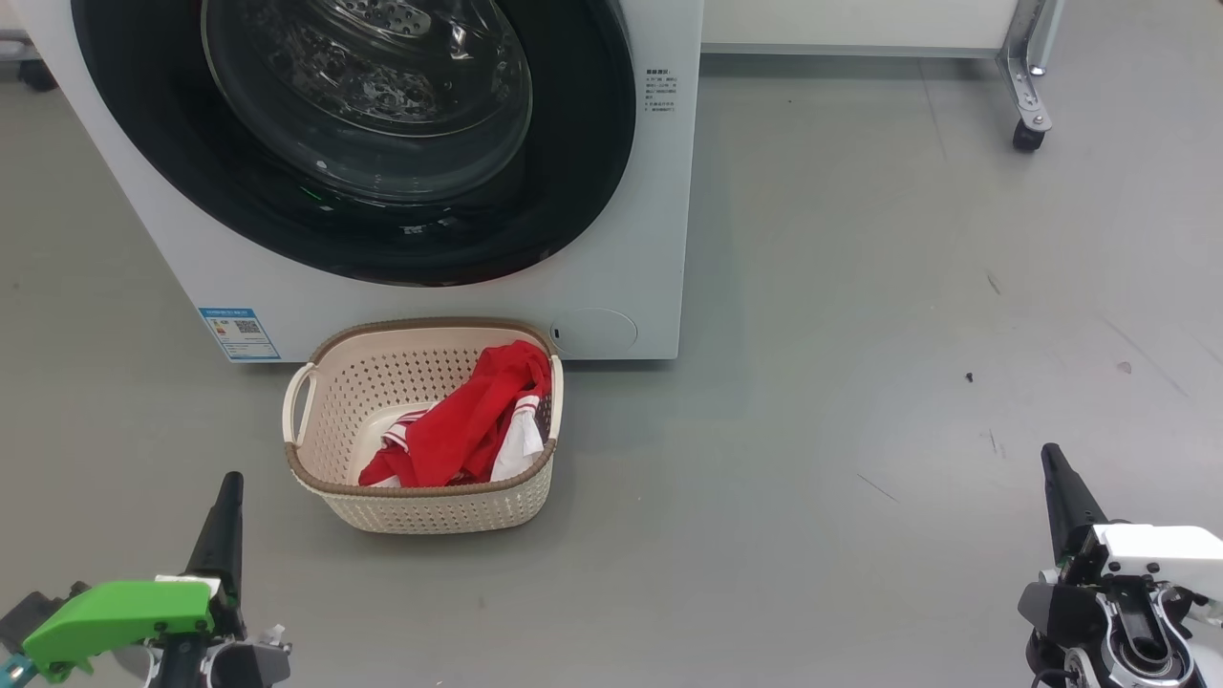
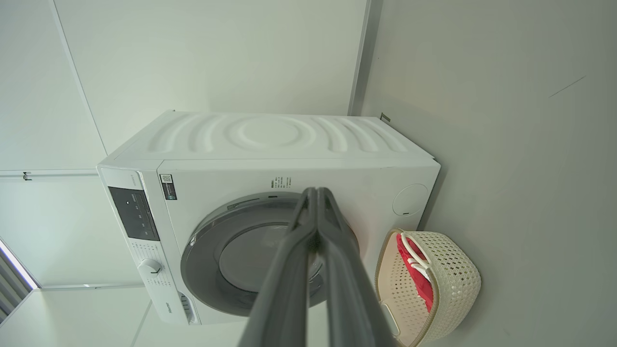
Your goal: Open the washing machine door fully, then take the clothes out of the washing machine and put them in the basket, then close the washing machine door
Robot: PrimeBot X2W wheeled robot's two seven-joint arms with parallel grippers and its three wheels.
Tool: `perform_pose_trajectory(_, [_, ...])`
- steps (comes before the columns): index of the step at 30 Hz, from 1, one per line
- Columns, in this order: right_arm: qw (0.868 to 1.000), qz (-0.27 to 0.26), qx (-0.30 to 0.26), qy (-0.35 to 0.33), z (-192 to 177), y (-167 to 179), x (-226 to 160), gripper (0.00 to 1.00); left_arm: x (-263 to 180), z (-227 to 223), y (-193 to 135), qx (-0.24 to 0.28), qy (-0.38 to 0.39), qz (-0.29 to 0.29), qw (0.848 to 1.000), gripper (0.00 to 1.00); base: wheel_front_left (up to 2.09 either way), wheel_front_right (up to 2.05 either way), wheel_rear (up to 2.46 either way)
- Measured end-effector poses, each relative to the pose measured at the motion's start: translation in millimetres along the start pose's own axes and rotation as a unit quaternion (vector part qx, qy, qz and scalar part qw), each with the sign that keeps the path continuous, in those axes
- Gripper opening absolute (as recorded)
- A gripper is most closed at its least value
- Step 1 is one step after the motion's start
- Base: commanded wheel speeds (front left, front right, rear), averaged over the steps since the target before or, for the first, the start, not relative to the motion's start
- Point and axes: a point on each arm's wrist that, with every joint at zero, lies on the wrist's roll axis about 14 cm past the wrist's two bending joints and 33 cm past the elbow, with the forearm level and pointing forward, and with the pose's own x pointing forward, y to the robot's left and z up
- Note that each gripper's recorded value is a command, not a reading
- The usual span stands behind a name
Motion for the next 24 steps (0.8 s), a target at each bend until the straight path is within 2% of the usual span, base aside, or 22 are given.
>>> perform_pose_trajectory(24, [1.0,0.0,0.0,-0.001,0.7,0.2,0.1,0.0,0.1,-0.4,-0.6,0.0,0.003,-0.001,1.0,0.0,0.0,0.0,0.0])
